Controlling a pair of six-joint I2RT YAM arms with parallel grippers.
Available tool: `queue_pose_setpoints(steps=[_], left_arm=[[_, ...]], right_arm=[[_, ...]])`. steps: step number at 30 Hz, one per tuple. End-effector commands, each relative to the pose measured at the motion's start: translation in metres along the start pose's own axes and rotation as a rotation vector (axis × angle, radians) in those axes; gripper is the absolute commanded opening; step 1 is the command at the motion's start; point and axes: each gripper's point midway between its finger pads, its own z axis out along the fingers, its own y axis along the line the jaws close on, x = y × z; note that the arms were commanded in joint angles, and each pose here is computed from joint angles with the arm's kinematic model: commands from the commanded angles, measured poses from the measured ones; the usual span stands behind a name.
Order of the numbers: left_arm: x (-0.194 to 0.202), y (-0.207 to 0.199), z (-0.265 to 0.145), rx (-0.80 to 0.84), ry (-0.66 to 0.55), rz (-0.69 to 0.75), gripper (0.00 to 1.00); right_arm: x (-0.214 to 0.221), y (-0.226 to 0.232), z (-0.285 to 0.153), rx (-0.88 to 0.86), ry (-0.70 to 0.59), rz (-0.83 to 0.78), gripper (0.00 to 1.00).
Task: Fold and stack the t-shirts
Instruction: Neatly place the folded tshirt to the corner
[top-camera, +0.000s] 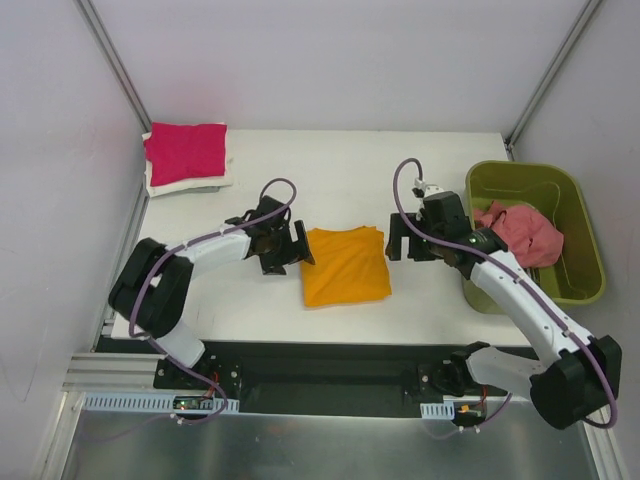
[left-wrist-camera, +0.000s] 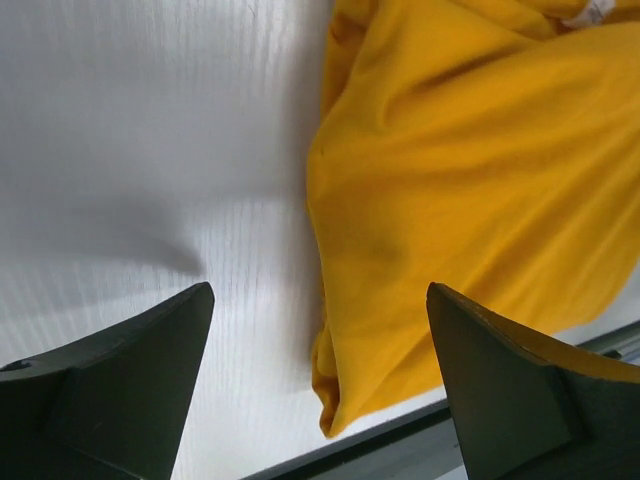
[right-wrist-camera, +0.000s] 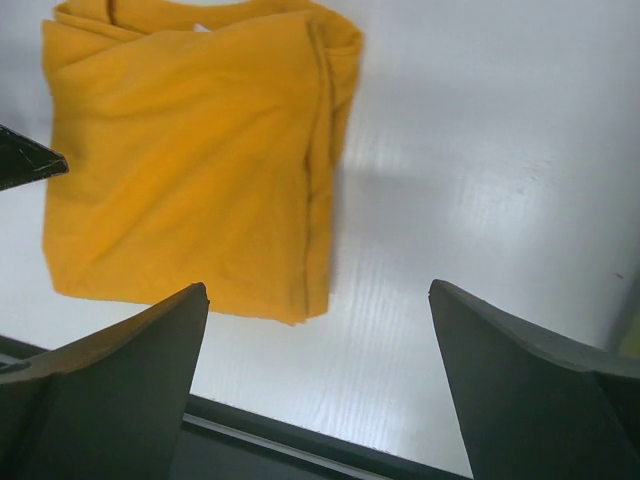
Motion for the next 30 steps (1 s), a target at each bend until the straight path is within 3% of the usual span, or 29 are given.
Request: queue_pose_setpoints(steps=[1, 3, 9, 12, 13, 17, 22, 30], left_arm=[[-0.008, -0.017, 0.024, 0.000, 0.043, -0.011, 0.81], [-0.007, -0.024, 0.040, -0.004, 0.080, 0.002, 0.63], [0.005, -0.038, 0.072, -0.001, 0.166, 0.027, 0.38], [0.005, -0.038, 0.079, -0.045, 0.145, 0.060, 0.14], [0.004, -0.038, 0.080, -0.062, 0.136, 0.075, 0.00], [-0.016, -0.029, 0.075, -0.164, 0.070, 0.136, 0.00], [-0.058, -0.020, 0.038, -0.313, -0.079, 0.286, 0.00], [-0.162, 0.005, -0.029, -0.586, -0.337, 0.512, 0.00]], right_arm=[[0.001, -0.034, -0.024, 0.169, -0.086, 0.046, 0.96], [0.009, -0.043, -0.026, 0.207, -0.074, 0.038, 0.97], [0.028, -0.057, -0.024, 0.246, -0.038, 0.039, 0.96], [0.030, -0.058, -0.020, 0.242, -0.034, 0.035, 0.96], [0.029, -0.058, -0.020, 0.240, -0.037, 0.029, 0.97], [0.026, -0.063, -0.017, 0.260, -0.040, 0.011, 0.96], [0.020, -0.074, -0.020, 0.313, -0.085, 0.000, 0.97], [0.012, -0.090, -0.025, 0.401, -0.137, -0.019, 0.97]])
